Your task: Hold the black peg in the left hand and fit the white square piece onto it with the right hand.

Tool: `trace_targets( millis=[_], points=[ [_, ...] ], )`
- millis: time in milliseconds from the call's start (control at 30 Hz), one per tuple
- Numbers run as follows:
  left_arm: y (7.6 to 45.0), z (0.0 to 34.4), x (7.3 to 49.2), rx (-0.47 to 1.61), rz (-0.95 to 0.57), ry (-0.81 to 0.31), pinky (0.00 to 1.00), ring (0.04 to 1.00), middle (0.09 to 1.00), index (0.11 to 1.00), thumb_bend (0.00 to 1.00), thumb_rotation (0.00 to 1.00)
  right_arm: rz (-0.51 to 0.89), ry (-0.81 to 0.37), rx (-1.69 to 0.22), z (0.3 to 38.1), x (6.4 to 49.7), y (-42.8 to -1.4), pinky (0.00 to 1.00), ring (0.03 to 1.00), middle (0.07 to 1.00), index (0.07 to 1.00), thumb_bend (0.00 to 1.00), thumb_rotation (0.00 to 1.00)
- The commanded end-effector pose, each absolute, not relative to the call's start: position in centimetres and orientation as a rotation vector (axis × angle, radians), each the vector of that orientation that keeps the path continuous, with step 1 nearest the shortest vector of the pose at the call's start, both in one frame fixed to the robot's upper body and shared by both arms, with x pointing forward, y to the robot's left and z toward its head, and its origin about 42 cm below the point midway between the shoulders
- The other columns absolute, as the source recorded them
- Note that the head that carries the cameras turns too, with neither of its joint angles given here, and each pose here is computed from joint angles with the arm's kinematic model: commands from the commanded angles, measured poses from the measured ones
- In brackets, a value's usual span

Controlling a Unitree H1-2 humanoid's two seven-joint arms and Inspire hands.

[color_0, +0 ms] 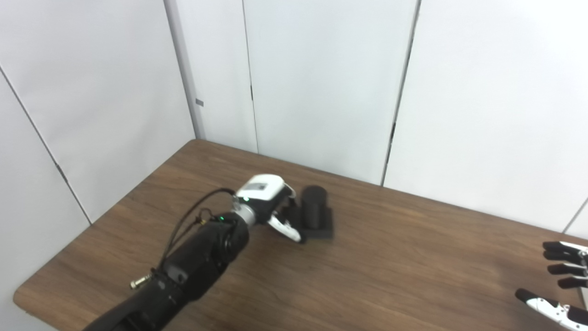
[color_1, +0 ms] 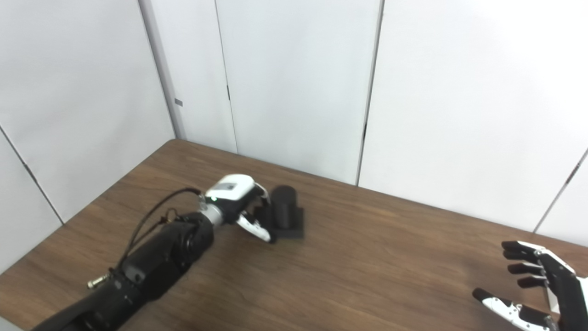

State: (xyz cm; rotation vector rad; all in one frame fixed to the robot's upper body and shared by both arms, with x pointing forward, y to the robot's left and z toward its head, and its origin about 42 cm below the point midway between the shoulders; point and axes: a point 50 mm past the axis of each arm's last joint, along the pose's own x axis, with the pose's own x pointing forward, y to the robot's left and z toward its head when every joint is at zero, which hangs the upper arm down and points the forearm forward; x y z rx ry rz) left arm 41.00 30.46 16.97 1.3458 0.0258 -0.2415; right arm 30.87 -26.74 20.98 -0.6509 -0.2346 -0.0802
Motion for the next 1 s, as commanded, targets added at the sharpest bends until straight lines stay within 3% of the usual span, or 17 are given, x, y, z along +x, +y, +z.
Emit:
trace_targets(
  millis=[0,500,767,967],
  points=[
    [29.3,16.9,40.7,1.364,-0.316,-0.015,0.74,0.856,0.837,0.486,0.52,0.07,-0.092,-0.318,-0.656,22.8,31.5,-26.3,0.57,0.634,0.683,0.685,0.6,0.0],
    [20.9,15.1,38.4,1.324,-0.629,-0.308,0.74,0.845,0.82,0.49,0.52,0.07,-0.066,-0.328,-0.653,20.4,32.8,-27.0,0.6,0.655,0.703,0.699,0.59,0.0],
    [16.5,13.4,38.0,1.3,-0.711,-0.33,0.73,0.841,0.811,0.49,0.52,0.07,-0.055,-0.344,-0.659,19.8,33.2,-26.3,0.59,0.651,0.7,0.698,0.58,0.0],
    [15.1,12.3,38.2,1.355,-0.761,-0.313,0.71,0.862,0.827,0.491,0.52,0.07,-0.06,-0.343,-0.65,19.8,33.2,-25.8,0.6,0.647,0.702,0.703,0.58,0.02]
  ],
)
